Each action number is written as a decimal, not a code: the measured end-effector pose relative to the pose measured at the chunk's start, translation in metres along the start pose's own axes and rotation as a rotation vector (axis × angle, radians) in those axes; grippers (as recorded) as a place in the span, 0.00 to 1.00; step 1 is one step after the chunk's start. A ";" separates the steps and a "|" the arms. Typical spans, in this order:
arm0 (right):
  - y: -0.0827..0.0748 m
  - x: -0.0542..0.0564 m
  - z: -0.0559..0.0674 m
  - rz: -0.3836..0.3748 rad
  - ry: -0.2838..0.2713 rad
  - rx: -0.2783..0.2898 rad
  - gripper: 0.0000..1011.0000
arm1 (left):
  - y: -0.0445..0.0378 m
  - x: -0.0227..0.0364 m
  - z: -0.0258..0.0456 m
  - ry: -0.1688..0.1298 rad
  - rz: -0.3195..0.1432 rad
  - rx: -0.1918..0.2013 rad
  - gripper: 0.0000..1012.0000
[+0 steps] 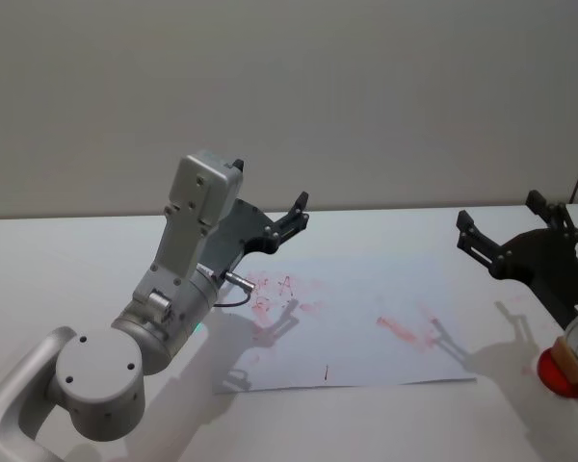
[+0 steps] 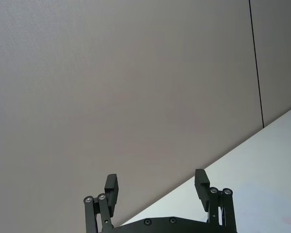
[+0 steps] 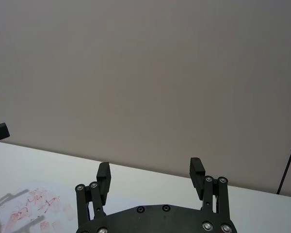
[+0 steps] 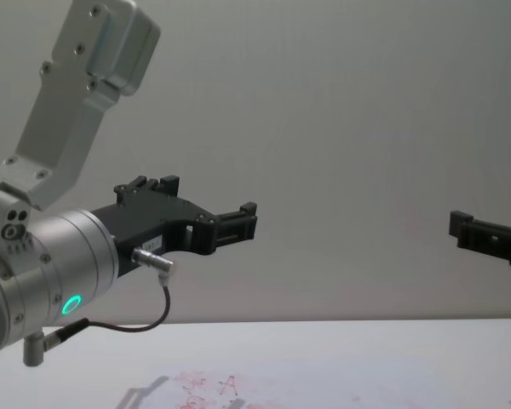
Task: Use the one hand to pick up the stamp and affix it onto the A4 paper.
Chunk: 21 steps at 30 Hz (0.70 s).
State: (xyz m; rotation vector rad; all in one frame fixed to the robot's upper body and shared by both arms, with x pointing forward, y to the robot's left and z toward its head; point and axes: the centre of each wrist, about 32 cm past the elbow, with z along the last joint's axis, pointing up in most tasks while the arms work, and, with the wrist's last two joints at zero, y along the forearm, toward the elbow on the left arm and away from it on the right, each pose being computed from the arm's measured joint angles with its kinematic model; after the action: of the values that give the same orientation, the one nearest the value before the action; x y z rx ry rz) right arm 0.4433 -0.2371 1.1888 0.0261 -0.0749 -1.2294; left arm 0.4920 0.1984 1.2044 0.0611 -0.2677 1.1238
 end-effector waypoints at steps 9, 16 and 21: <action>0.000 0.000 0.000 0.000 0.000 0.000 0.99 | 0.0000 0.0000 0.0000 0.000 0.000 0.000 0.99; 0.000 0.000 0.000 0.000 0.000 0.000 0.99 | 0.0000 0.0000 0.0000 0.000 0.000 0.000 0.99; 0.000 0.000 0.000 0.000 0.000 0.000 0.99 | 0.0000 0.0000 0.0000 0.000 0.000 0.000 0.99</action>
State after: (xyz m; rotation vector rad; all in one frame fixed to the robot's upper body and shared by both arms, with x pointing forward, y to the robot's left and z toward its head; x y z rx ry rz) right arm 0.4433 -0.2371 1.1887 0.0260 -0.0749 -1.2295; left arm 0.4920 0.1984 1.2044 0.0611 -0.2677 1.1237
